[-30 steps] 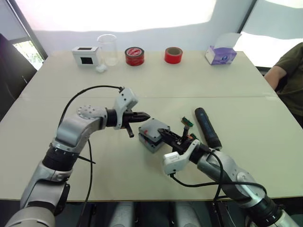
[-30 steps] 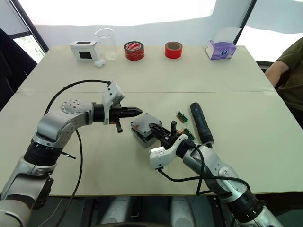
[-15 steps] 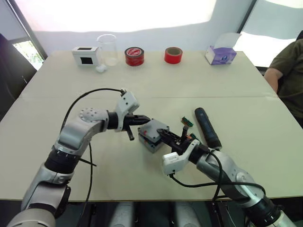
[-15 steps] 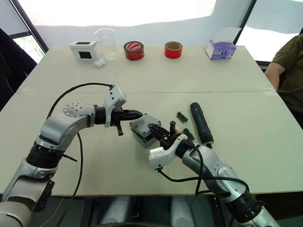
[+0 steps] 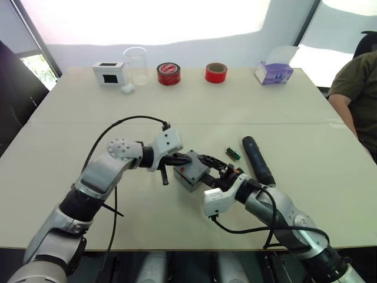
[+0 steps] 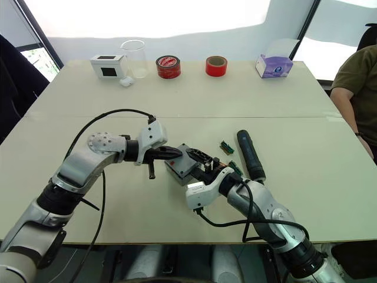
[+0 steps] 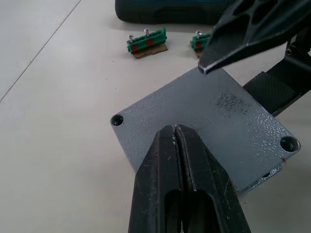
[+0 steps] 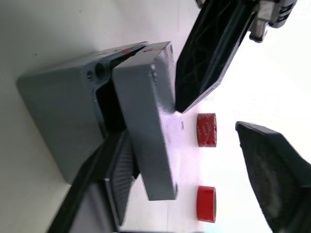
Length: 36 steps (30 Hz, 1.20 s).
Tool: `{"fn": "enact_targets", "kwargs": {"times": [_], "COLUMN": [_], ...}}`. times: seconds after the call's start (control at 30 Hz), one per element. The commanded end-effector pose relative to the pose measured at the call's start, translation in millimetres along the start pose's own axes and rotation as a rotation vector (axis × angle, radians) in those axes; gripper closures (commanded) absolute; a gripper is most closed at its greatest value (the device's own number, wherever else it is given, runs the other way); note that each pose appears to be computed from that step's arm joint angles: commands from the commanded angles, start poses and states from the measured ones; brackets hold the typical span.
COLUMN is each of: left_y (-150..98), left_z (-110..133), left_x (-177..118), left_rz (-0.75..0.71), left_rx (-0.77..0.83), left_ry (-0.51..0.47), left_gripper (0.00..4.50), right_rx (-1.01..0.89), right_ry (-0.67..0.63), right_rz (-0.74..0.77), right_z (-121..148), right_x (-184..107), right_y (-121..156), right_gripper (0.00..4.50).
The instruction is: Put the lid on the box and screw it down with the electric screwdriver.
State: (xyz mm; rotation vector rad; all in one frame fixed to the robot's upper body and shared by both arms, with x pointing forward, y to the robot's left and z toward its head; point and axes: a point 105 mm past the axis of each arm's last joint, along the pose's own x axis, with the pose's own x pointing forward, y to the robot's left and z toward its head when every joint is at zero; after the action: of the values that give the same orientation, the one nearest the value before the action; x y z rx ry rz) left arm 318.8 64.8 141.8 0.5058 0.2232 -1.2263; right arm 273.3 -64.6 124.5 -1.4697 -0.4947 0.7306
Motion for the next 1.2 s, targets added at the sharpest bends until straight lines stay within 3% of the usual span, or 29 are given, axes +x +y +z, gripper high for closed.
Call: {"fn": "enact_targets", "kwargs": {"times": [0.03,0.3,0.6,0.73,0.9,1.2], "left_y": [-8.9,-14.4,-15.9,-10.6,-10.5,-10.9], "left_z": [-24.0,-43.8,-47.4,-51.9,-51.9,-57.1], "left_x": [6.4,5.2,3.7,3.0,3.1,-0.5], "left_rz": [-0.034,-0.047,-0.047,-0.012,-0.009,-0.013], "left_rx": [-0.019,-0.014,-0.021,-0.023,-0.027,-0.015], "left_ry": [0.076,0.136,0.139,0.156,0.153,0.18], "left_gripper": [4.5,4.5,4.5,4.5,4.5,4.5], "right_rx": [-0.006,0.024,0.049,0.096,0.103,0.231], "right_ry": [-0.013,-0.033,-0.052,-0.049,-0.049,-0.046], "right_rz": [-0.017,-0.027,-0.011,0.011,0.011,0.025], "right_z": [3.6,5.9,7.7,6.4,5.6,1.1], "right_x": [-6.7,-18.9,-22.8,-28.6,-30.0,-35.8], "right_y": [-6.9,-8.9,-6.1,-0.7,-0.2,4.4], "right_gripper": [1.14,1.14,1.14,2.16,4.35,4.45]}}
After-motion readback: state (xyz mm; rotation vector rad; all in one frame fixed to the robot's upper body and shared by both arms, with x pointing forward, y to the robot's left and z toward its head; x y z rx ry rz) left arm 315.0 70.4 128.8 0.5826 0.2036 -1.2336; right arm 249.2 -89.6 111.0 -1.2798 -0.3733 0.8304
